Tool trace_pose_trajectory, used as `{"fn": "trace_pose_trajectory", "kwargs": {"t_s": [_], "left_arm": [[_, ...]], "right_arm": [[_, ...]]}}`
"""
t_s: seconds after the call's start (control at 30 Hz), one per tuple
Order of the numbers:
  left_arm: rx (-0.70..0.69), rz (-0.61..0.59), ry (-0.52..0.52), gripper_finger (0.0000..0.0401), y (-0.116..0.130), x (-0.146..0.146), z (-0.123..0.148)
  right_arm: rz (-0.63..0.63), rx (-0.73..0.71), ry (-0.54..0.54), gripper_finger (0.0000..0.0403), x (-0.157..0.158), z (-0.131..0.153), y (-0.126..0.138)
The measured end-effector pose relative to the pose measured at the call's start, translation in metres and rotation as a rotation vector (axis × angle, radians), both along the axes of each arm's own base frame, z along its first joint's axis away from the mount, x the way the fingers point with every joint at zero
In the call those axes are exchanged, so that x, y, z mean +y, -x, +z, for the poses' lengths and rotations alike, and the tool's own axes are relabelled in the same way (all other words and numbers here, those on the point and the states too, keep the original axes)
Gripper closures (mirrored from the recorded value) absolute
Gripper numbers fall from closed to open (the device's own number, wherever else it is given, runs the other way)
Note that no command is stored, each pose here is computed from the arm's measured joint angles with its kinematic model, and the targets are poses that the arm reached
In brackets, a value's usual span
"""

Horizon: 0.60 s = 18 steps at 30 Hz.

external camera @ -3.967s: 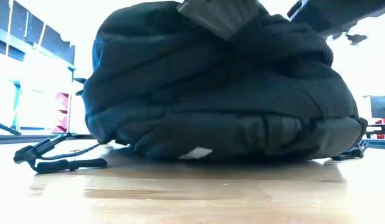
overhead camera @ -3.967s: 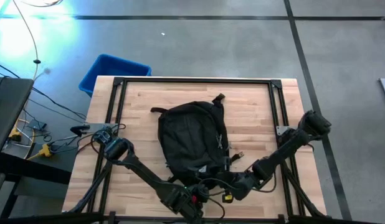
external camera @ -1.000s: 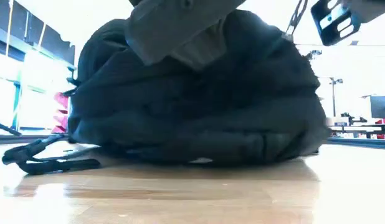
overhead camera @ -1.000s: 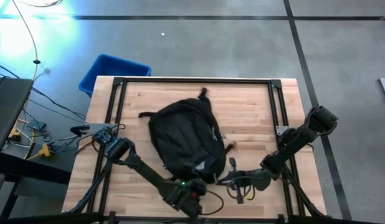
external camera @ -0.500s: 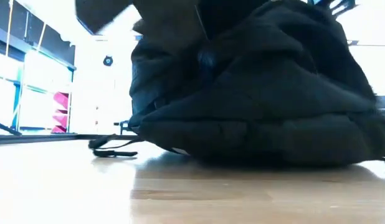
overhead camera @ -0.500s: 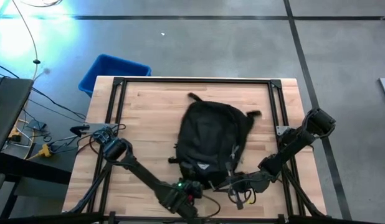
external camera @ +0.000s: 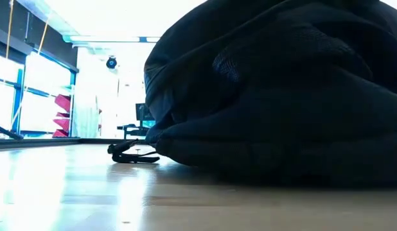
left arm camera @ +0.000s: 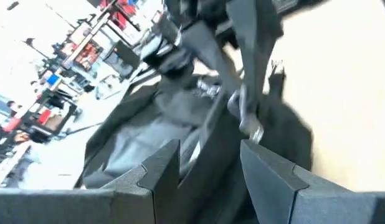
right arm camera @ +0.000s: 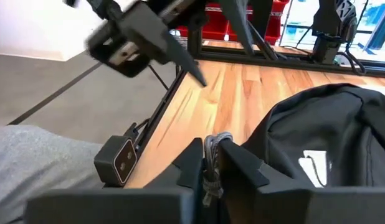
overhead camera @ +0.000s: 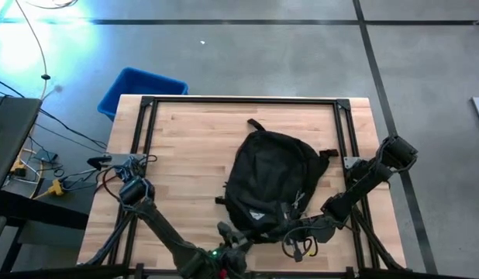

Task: Unpack backpack
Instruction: Close the black backpack

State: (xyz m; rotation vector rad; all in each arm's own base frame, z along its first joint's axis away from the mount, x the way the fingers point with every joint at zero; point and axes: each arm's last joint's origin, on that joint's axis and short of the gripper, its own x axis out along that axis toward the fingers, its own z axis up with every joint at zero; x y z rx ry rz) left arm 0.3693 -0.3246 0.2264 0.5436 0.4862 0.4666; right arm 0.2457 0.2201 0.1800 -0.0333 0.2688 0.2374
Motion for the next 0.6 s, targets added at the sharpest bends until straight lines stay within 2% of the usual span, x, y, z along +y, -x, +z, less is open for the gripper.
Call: {"fn": "trace_pose_trajectory", "kwargs": {"t_s": [0.23,0.47,0.53,0.6], "left_arm": [[0.111,-0.084,0.174,0.0245,-0.037,0.03,-0.004],[0.156,-0.12,0.278,0.0247,-0.052,0.045,-0.005],[0.161,-0.125,0.284,0.0261,-0.052,0.045,-0.005],[0.162,-0.13,0.28,0.0291,-0.05,0.043,-0.005]], "right_arm": [[-0.002,-0.003,-0.001,0.0294,0.0,0.0,0.0],[0.002,-0.008,0.013,0.0273,0.0,0.0,0.0],[0.004,-0.006,0.023,0.0272,0.0,0.0,0.0],[0.01,-0.004,0.032,0.0272,0.0,0.0,0.0]]}}
